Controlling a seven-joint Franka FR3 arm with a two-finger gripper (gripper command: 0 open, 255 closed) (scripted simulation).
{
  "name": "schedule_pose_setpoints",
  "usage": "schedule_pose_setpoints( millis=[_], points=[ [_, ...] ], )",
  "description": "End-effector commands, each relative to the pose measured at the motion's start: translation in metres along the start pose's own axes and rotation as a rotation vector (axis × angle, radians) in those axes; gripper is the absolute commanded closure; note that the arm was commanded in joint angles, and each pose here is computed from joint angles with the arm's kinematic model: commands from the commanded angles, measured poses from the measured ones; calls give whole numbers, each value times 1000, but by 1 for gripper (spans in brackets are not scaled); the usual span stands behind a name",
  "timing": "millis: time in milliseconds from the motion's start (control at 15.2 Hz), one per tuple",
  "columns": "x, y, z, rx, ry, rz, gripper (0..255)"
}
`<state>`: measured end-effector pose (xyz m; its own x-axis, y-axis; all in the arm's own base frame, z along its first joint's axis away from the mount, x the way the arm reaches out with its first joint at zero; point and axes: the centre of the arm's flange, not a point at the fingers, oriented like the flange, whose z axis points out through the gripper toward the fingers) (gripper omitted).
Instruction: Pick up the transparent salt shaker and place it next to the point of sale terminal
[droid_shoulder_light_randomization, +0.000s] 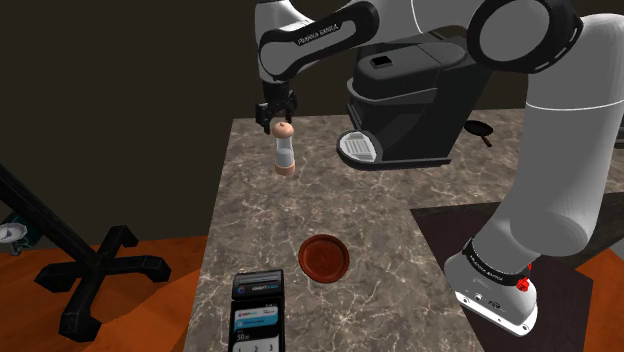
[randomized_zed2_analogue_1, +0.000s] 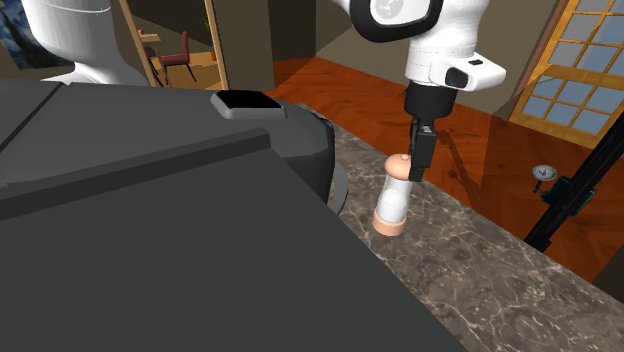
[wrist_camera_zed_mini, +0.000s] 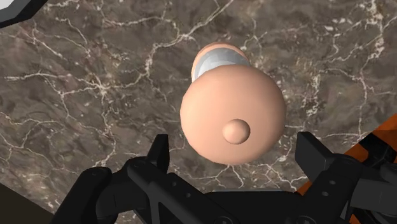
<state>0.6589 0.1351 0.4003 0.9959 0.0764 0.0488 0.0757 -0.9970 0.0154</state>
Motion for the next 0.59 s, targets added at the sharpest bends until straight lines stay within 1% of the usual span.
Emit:
schedule_pose_setpoints(
  millis=[0, 462, 528],
  points=[
    [-1, 0, 6, 0, 0, 0, 0],
    [0, 0, 6, 0, 0, 0, 0],
    [0, 0, 6, 0, 0, 0, 255]
  ],
)
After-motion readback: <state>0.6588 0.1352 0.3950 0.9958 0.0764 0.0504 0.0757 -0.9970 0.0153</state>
